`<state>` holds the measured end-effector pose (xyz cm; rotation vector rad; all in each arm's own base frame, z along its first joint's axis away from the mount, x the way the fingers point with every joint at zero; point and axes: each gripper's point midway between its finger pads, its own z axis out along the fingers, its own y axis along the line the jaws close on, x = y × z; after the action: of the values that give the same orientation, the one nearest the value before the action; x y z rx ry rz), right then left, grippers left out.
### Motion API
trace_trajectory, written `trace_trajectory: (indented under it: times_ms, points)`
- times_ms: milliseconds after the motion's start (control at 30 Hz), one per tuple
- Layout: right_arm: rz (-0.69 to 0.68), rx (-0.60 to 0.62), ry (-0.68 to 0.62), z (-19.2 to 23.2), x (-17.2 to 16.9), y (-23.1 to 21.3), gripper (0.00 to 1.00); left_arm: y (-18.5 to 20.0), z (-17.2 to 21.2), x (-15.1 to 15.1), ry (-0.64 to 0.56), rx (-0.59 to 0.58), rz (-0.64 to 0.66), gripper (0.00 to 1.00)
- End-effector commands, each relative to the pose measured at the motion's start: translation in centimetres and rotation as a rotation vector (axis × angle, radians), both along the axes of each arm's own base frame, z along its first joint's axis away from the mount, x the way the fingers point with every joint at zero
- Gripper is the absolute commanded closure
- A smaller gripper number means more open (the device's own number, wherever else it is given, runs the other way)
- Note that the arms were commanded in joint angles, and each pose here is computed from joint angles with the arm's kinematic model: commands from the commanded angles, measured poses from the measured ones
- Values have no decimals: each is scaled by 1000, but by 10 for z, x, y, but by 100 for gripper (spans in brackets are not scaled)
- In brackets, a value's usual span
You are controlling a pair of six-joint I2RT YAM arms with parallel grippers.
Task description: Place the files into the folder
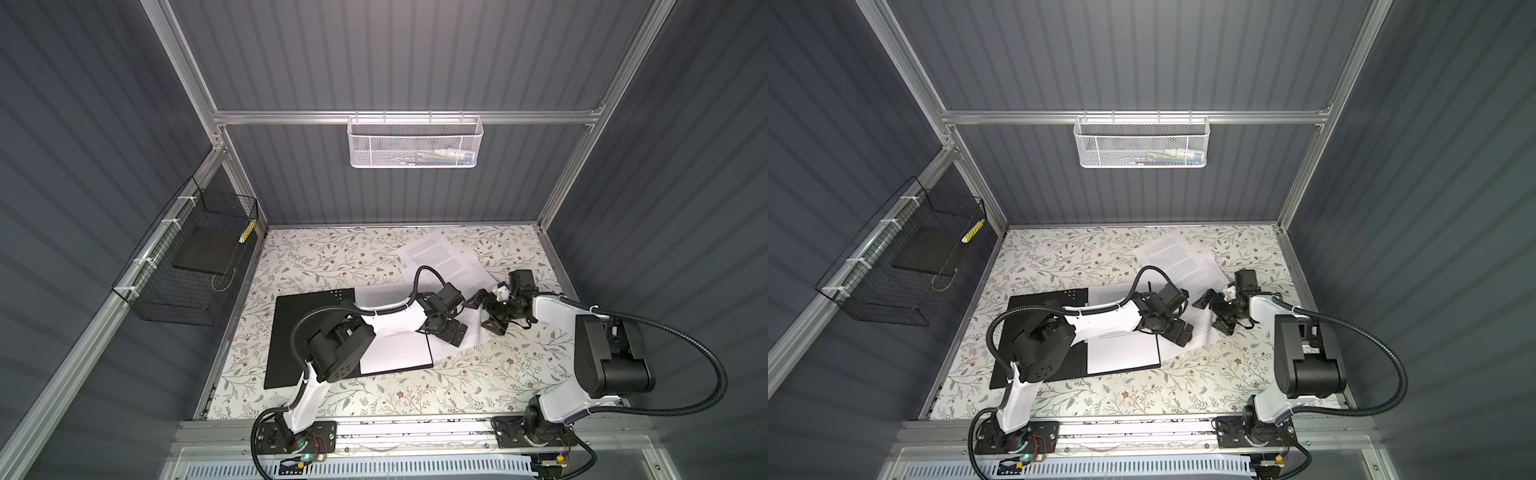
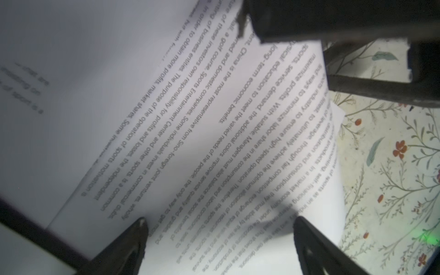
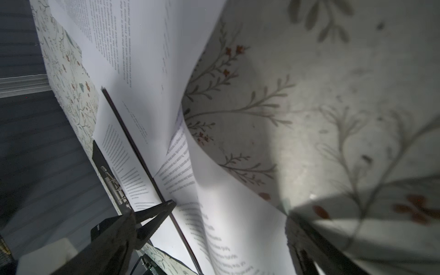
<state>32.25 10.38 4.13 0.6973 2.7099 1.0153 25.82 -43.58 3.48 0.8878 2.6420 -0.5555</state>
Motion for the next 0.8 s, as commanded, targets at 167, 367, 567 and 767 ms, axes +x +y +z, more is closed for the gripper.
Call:
trace_trajectory:
  times_ms: [167,367,567,767]
  points:
    - [118,45,-14,-3,11,14,1,44,-55,-24,125,189,-9,4]
    - [164,3,-40,3,34,11,1,48,-55,-26,125,193,-10,4]
    - [171,8,-50,7,37,12,2,49,-54,-25,121,199,-8,4]
    - [169,-1,-51,9,23,10,12,50,-56,-24,125,198,-8,4]
